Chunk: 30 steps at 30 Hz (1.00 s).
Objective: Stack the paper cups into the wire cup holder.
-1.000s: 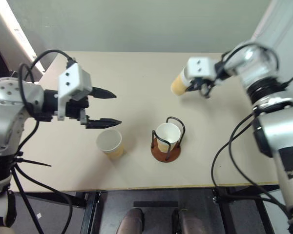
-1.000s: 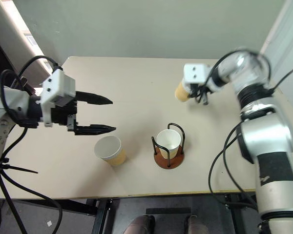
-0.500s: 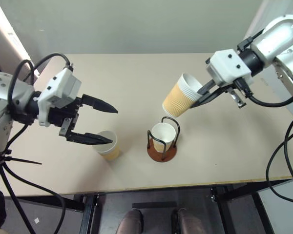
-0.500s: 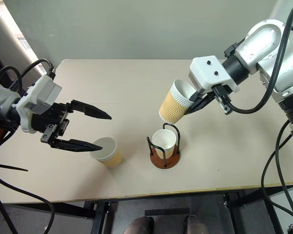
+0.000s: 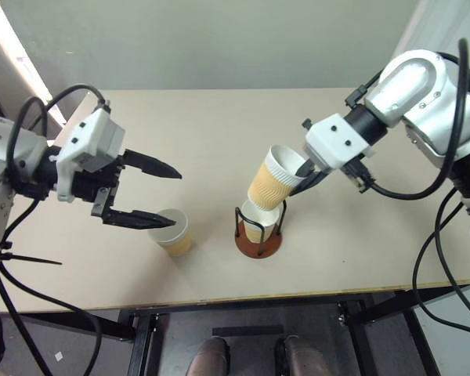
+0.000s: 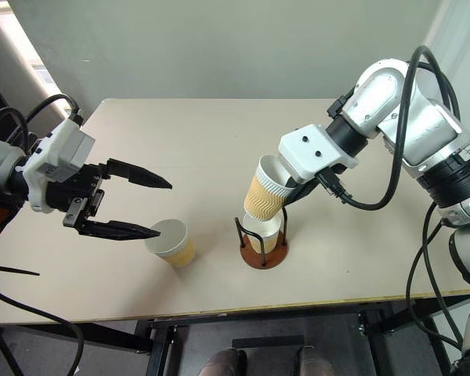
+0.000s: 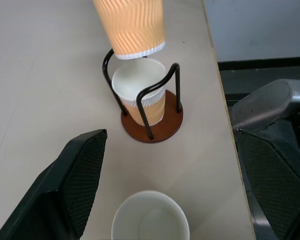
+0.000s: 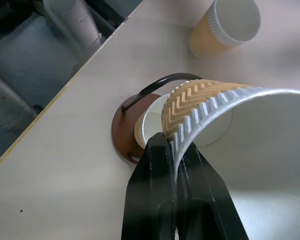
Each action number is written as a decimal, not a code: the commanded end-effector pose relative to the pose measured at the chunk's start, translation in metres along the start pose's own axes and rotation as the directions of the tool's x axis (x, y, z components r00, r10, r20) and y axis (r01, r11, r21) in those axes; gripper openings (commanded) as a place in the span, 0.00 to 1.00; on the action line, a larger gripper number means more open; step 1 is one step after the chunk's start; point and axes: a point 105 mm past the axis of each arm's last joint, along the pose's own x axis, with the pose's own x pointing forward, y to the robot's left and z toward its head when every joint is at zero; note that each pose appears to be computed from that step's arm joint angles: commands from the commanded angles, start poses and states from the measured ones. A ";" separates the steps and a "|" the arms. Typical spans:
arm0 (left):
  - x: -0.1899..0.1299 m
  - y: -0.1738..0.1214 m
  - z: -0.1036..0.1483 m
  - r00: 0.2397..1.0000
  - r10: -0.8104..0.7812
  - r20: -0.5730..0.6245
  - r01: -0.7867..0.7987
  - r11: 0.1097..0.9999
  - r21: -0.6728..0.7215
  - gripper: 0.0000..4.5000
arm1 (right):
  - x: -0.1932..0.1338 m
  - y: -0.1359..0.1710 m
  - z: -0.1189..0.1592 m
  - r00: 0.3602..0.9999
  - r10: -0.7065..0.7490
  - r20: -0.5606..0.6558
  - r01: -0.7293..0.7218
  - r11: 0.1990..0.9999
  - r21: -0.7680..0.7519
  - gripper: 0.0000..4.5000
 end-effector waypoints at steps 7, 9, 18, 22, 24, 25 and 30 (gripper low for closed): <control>-0.008 -0.002 0.007 0.999 0.052 0.001 -0.052 0.998 0.037 0.98 | 0.011 0.000 -0.009 0.996 0.023 -0.089 -0.027 0.998 -0.051 0.01; -0.008 -0.002 0.006 0.998 0.059 -0.002 -0.059 0.998 0.036 0.98 | 0.012 0.002 -0.011 0.994 0.032 -0.105 -0.038 0.998 -0.053 0.01; -0.007 -0.006 0.005 0.998 0.061 -0.004 -0.061 0.998 0.020 0.98 | 0.009 -0.002 -0.013 0.993 0.001 -0.118 -0.008 0.998 -0.062 0.52; -0.010 -0.002 0.002 0.997 0.075 -0.024 -0.074 0.997 0.023 0.98 | -0.015 -0.014 -0.002 0.992 -0.112 -0.051 0.111 0.994 -0.008 0.85; -0.015 0.005 -0.001 0.994 0.095 -0.055 -0.092 0.995 0.038 0.98 | -0.030 -0.018 -0.005 0.979 -0.201 -0.009 0.201 0.976 0.079 0.99; -0.017 0.010 -0.005 0.990 0.109 -0.090 -0.104 0.993 0.051 0.98 | -0.037 -0.020 -0.005 0.964 -0.264 0.043 0.256 0.956 0.142 0.99; -0.019 0.031 -0.028 0.963 0.082 -0.258 -0.058 0.993 0.099 0.98 | -0.044 -0.015 0.013 0.847 -0.440 0.299 0.297 0.857 0.421 0.99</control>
